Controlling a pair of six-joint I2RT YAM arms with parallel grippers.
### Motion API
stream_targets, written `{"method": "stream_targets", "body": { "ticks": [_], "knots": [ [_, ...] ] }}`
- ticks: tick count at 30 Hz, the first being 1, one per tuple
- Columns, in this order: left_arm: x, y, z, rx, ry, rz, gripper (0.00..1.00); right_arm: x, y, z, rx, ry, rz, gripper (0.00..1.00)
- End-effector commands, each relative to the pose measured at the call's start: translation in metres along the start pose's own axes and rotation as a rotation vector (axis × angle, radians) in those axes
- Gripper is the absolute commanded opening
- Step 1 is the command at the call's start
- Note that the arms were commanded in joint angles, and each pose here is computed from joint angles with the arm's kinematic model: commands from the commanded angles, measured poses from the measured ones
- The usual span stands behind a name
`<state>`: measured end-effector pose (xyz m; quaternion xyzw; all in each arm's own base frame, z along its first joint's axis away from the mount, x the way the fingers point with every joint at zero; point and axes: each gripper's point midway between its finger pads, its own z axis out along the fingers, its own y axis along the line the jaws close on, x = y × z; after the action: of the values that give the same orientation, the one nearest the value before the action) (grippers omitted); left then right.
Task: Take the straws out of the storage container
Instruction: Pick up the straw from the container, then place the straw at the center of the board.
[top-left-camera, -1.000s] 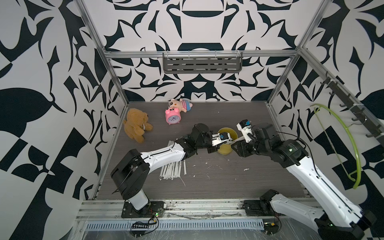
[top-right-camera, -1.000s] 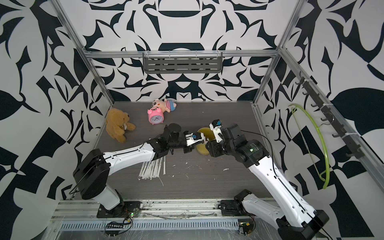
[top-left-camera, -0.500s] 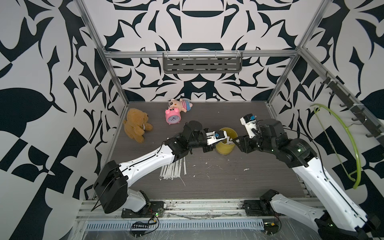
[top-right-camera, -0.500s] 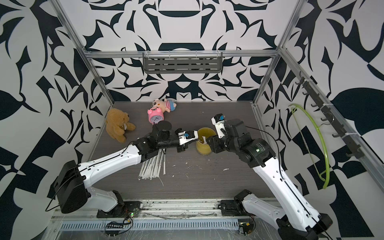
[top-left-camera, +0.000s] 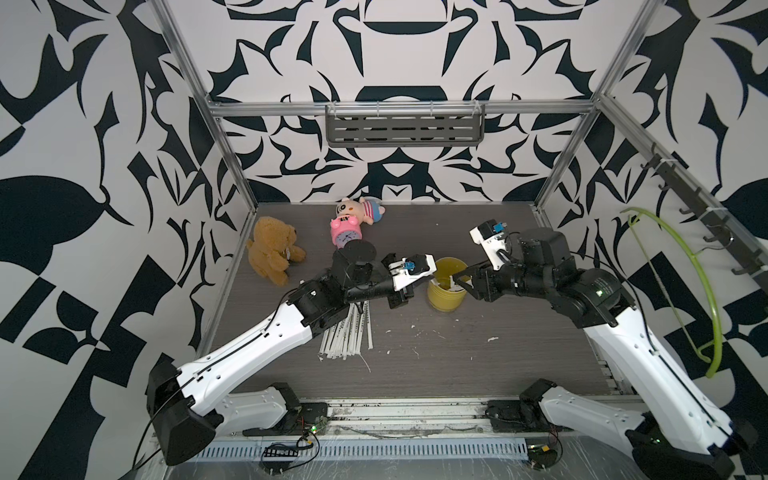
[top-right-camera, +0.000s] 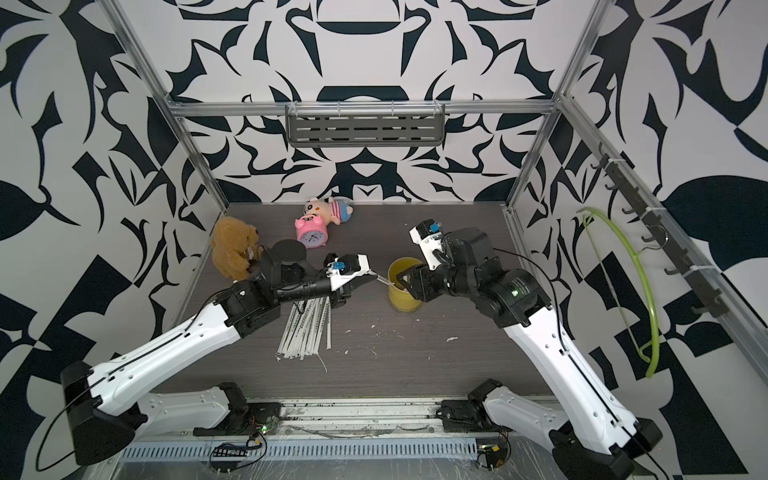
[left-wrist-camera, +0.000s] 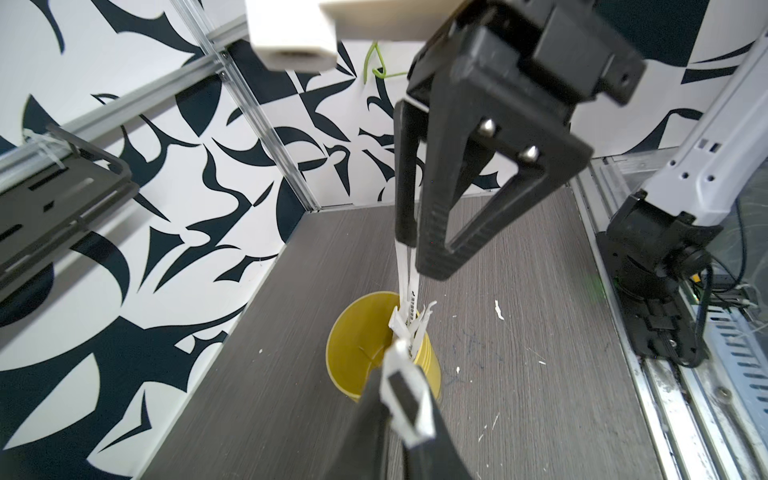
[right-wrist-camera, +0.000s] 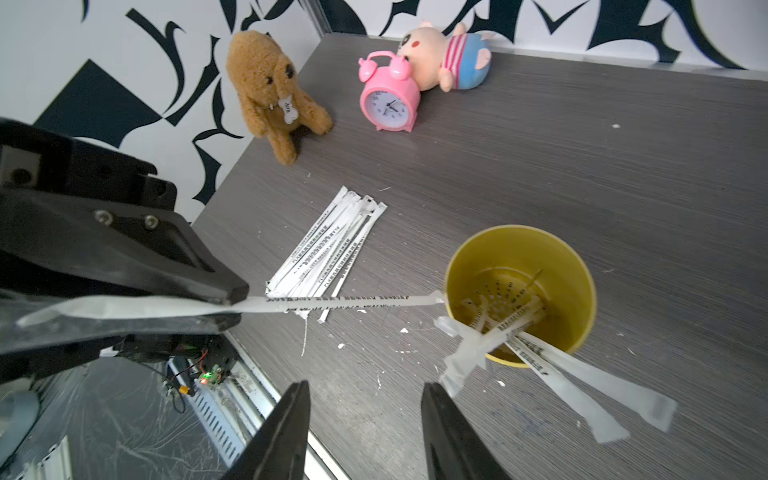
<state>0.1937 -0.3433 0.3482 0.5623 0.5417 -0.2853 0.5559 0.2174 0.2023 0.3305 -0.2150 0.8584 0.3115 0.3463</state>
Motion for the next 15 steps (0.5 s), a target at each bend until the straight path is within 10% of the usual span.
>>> {"method": "stream_targets", "body": {
  "ticks": [1, 15],
  "knots": [
    [-0.011, -0.004, -0.018, -0.006, -0.011, -0.041, 0.12, -0.017, 0.031, -0.004, -0.13, -0.063, -0.052, 0.49],
    [0.054, -0.014, -0.085, -0.128, 0.364, -0.387, 0.13, 0.01, 0.073, 0.064, -0.202, 0.123, -0.146, 0.46]
  ]
}}
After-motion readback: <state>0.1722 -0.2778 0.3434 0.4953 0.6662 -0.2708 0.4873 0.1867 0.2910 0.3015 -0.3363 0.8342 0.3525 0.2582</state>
